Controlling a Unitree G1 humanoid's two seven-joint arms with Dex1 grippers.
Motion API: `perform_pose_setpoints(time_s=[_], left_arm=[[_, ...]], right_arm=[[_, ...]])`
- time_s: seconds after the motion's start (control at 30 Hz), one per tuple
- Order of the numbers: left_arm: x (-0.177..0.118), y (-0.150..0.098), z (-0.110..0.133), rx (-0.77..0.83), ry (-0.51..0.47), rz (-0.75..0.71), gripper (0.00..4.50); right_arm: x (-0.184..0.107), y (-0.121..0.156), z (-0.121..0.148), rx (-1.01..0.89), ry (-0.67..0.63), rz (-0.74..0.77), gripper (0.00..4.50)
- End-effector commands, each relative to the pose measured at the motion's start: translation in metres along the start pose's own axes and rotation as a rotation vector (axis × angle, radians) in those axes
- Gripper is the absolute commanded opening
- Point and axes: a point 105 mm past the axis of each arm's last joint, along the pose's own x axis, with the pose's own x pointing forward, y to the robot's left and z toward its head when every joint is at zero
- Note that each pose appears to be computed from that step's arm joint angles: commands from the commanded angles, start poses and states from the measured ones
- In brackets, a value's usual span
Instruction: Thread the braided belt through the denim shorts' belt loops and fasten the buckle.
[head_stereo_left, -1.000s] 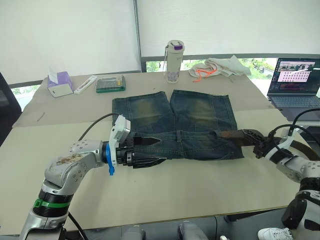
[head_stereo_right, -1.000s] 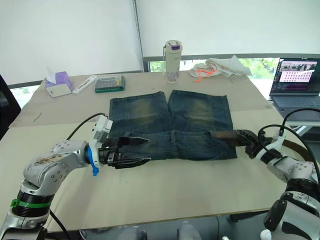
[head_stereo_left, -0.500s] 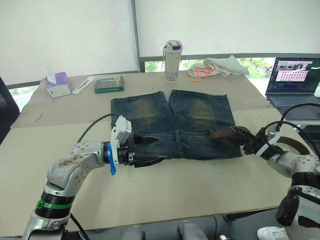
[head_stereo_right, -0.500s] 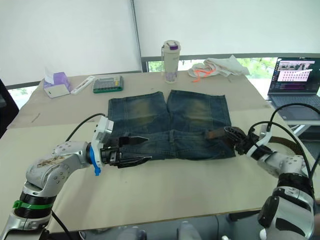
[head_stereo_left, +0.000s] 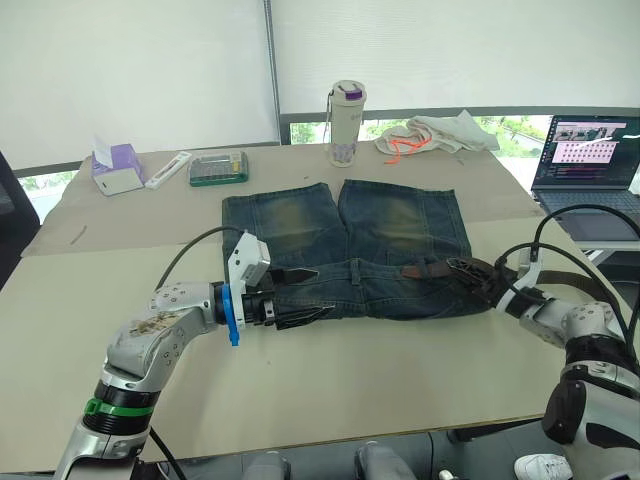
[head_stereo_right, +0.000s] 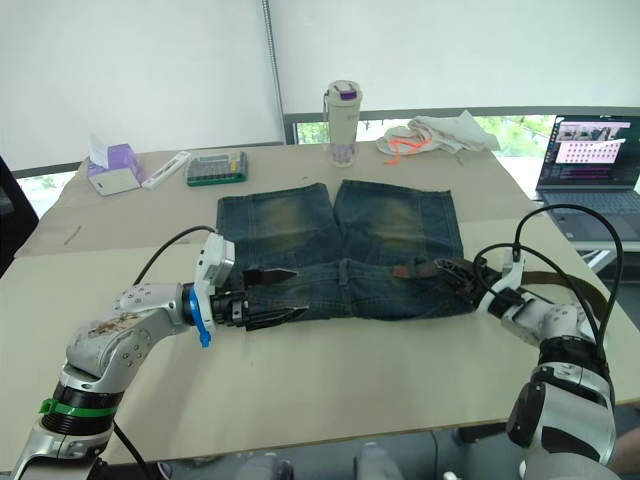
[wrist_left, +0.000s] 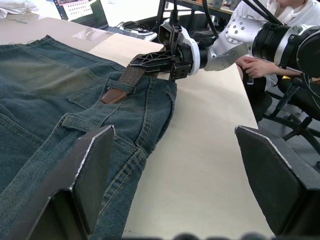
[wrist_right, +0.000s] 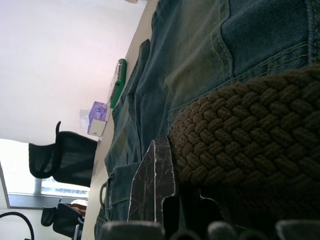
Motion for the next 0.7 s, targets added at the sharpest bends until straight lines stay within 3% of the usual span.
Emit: perform_pose_setpoints(time_s=[0.03,0.23,0.5,0.7], left_arm=[[0.003,0.0,0.008,0.029,-0.032,0.003,4.11],[0.013,0.003,0.006,0.0,-0.068,0.023,4.11],[0.034,0.017,0.002,-0.063,-0.137,0.09,4.11],[0.064,0.034,0.009,-0.196,-0.227,0.081,4.11]], right_arm=[[0.005,0.006,-0.002,-0.027,0.029,0.018,0.0],[0.014,0.009,-0.004,-0.06,0.031,0.025,0.0],[0.003,0.04,0.02,0.06,-0.101,0.231,0.0],[-0.007,0.056,0.012,0.086,-0.09,0.349,0.0]])
